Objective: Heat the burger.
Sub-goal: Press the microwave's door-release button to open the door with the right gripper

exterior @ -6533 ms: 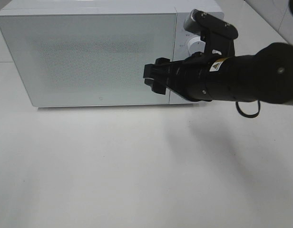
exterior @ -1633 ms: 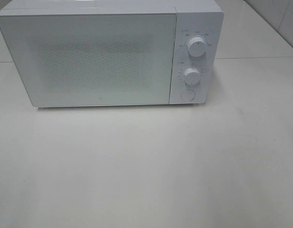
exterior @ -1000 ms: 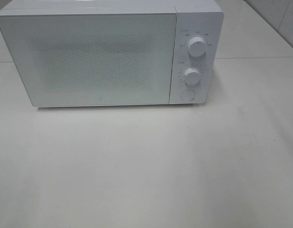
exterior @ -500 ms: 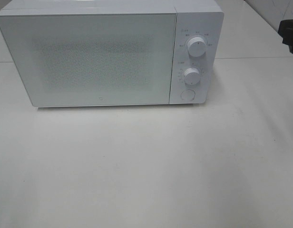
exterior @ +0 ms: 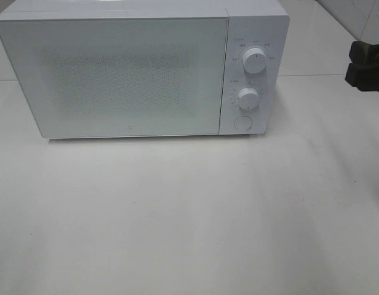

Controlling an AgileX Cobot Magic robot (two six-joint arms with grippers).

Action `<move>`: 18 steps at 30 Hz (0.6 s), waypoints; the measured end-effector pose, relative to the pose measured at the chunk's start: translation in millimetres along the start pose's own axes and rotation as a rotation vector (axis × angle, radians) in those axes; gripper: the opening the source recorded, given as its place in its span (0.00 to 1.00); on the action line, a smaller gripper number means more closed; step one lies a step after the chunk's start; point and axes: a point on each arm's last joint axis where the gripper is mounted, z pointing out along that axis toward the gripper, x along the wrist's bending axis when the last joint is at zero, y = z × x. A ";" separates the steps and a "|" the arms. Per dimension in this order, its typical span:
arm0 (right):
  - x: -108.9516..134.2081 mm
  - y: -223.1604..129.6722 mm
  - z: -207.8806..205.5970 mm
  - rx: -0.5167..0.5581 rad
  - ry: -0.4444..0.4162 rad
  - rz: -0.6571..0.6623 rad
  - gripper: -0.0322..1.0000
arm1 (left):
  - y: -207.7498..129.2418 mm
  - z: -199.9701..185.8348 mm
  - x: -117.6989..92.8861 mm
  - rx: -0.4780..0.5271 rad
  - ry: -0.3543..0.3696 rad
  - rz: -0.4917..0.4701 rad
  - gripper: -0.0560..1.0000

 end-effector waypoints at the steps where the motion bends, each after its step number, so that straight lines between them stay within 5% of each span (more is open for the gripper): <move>1: 5.4 -2.2 -1.9 -0.021 -0.022 -0.009 0.76 | 0.0 0.0 0.0 0.000 0.000 0.000 0.99; 8: 24.1 -13.6 -4.3 -0.026 -0.055 -0.017 0.76 | 0.0 0.0 0.0 0.000 0.000 0.000 0.99; 18: 66.5 -36.8 -8.0 0.009 0.008 -0.026 0.76 | 0.0 0.0 0.0 0.000 0.000 0.000 0.99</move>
